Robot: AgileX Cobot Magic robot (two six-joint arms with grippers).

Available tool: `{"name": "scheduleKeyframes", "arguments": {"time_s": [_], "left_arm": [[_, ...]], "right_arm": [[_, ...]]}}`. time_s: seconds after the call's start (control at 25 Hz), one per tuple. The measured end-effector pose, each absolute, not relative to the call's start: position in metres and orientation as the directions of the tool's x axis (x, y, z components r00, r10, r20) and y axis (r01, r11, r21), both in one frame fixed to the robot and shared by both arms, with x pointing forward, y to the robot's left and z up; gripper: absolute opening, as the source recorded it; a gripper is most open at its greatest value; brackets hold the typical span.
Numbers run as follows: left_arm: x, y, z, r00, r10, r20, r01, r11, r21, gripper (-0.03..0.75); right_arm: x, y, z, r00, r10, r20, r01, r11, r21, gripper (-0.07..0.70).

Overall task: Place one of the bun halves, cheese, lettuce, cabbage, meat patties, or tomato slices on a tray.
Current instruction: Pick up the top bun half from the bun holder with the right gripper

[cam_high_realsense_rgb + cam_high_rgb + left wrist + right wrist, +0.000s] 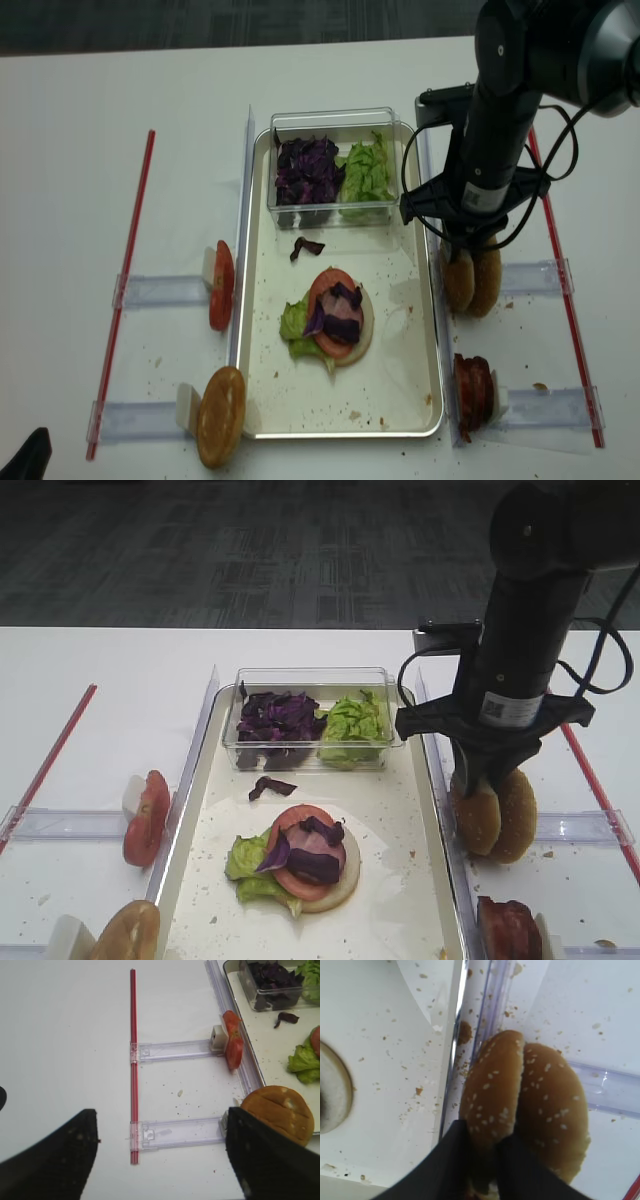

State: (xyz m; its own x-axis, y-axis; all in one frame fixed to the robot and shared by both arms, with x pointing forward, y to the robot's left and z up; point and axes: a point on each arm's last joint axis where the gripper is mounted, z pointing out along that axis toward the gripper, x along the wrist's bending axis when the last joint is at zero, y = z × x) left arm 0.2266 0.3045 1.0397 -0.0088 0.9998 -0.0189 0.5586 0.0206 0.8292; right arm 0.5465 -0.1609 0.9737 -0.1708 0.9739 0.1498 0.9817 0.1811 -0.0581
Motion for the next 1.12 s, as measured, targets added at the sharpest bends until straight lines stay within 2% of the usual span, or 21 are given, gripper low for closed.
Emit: {"name": "scheduleKeyframes", "arguments": {"time_s": [0.24, 1.12], "left_arm": [[0.2266, 0.3045, 1.0397, -0.009, 1.000, -0.019, 0.559, 0.021, 0.829, 0.493], [0.2266, 0.3045, 1.0397, -0.009, 1.000, -0.019, 0.559, 0.021, 0.829, 0.493]], "right_arm": [[0.5465, -0.1609, 0.9737, -0.171, 0.974, 0.150, 0.982, 0.181, -0.058, 0.141], [0.5486, -0.1600, 0.9770, -0.177, 0.973, 0.151, 0.981, 0.187, -0.055, 0.136]]}}
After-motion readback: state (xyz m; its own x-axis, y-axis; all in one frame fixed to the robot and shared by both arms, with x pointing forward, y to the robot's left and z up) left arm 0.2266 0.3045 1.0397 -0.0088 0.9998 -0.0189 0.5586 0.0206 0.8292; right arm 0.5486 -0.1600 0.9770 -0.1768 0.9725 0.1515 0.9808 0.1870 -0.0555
